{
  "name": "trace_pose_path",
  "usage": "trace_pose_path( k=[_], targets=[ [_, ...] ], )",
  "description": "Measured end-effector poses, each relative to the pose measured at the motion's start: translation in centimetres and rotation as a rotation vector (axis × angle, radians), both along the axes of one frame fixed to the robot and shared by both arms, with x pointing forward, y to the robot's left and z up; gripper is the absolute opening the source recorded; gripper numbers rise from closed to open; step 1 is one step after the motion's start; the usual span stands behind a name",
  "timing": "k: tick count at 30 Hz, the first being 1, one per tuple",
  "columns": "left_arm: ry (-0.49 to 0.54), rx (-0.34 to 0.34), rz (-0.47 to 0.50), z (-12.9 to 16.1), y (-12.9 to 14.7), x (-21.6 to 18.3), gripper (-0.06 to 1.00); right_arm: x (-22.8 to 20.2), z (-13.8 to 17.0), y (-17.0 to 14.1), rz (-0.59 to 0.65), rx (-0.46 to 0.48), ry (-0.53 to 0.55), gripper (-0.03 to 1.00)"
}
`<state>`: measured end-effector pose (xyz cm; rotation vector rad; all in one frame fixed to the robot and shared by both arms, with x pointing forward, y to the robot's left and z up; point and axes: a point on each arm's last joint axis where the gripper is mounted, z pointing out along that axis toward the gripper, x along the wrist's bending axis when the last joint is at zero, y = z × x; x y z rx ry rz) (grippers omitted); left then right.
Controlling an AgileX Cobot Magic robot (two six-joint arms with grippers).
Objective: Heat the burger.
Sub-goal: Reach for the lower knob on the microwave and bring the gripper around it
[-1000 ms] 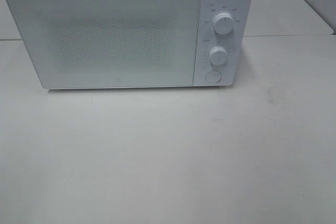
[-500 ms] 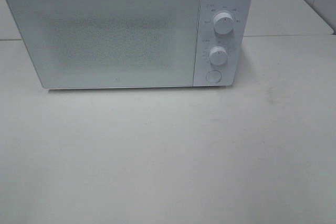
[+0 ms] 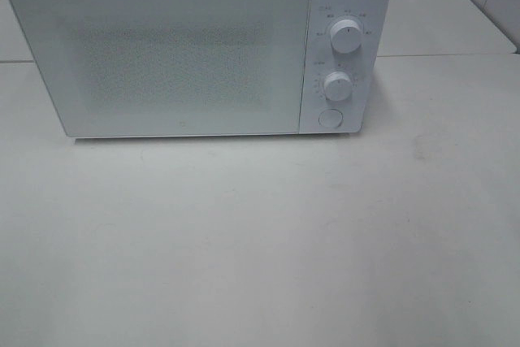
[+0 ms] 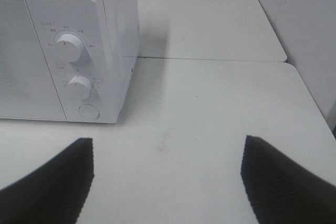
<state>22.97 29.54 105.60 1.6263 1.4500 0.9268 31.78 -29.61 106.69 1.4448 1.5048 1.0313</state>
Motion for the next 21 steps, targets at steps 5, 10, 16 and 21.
trace_pose_path(
  k=[5, 10, 16, 21],
  targets=[
    [0.000, 0.000, 0.000, 0.0, 0.0, 0.0, 0.99, 2.1, -0.5, 0.2, 0.005, -0.002, 0.022, 0.75],
    [0.000, 0.000, 0.000, 0.0, 0.0, 0.0, 0.99, 4.5, -1.0, 0.4, 0.011, -0.003, 0.039, 0.75],
    [0.000, 0.000, 0.000, 0.0, 0.0, 0.0, 0.99, 7.4, -1.9, 0.6, 0.018, -0.002, 0.039, 0.76],
    [0.000, 0.000, 0.000, 0.0, 0.0, 0.0, 0.99, 9.4, -2.7, 0.8, 0.017, 0.019, 0.033, 0.76]
  ],
)
